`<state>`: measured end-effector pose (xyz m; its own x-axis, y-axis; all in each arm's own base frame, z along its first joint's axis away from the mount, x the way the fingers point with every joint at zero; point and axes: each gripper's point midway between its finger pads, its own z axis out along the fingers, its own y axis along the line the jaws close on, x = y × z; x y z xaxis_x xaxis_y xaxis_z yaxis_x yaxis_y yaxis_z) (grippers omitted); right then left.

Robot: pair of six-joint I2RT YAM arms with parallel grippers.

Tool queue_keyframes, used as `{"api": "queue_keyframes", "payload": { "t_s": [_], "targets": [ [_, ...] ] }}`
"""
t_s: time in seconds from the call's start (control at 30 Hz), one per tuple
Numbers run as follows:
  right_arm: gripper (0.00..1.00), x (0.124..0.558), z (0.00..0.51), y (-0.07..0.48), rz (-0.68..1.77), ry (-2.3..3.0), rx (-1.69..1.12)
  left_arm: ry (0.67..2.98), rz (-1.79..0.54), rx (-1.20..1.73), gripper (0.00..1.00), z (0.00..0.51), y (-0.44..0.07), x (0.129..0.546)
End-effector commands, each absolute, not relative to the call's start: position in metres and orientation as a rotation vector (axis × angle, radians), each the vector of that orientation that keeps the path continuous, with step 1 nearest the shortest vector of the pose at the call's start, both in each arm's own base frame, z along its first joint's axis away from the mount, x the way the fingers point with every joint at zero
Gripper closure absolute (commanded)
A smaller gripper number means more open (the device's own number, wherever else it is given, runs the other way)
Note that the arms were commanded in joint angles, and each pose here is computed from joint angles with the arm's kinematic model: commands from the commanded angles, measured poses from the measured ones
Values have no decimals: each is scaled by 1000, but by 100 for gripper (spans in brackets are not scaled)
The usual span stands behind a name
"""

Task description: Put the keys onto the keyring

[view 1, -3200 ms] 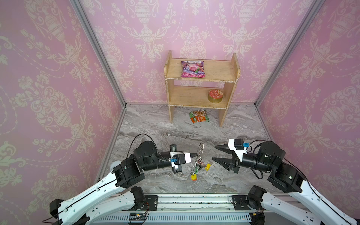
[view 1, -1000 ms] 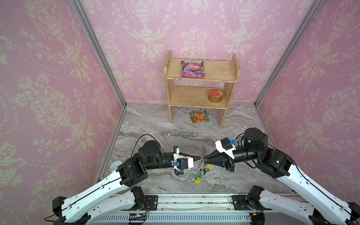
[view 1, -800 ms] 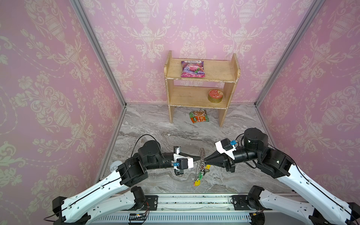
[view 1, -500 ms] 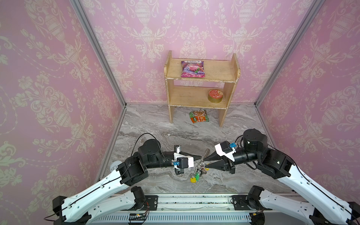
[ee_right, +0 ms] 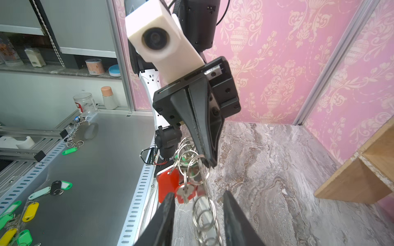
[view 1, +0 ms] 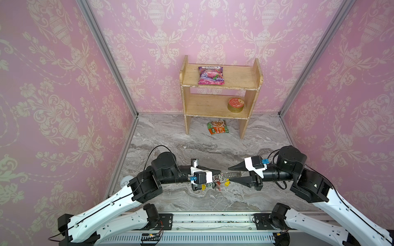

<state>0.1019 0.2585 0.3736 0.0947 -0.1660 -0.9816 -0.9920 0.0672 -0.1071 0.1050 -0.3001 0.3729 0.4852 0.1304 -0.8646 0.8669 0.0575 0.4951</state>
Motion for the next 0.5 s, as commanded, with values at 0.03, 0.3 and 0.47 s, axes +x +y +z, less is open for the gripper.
{"api": "queue_keyframes", "payload": {
  "t_s": [0.03, 0.3, 0.47],
  "targets": [
    [61, 104, 374, 262, 997, 1281, -1300, 907, -727, 1361, 100, 398, -301, 106],
    [59, 106, 370, 266, 985, 1292, -1296, 963, -718, 1333, 100, 396, -304, 115],
    [59, 113, 363, 270, 957, 1323, -1291, 970, -720, 1330, 100, 398, -304, 116]
  ]
}}
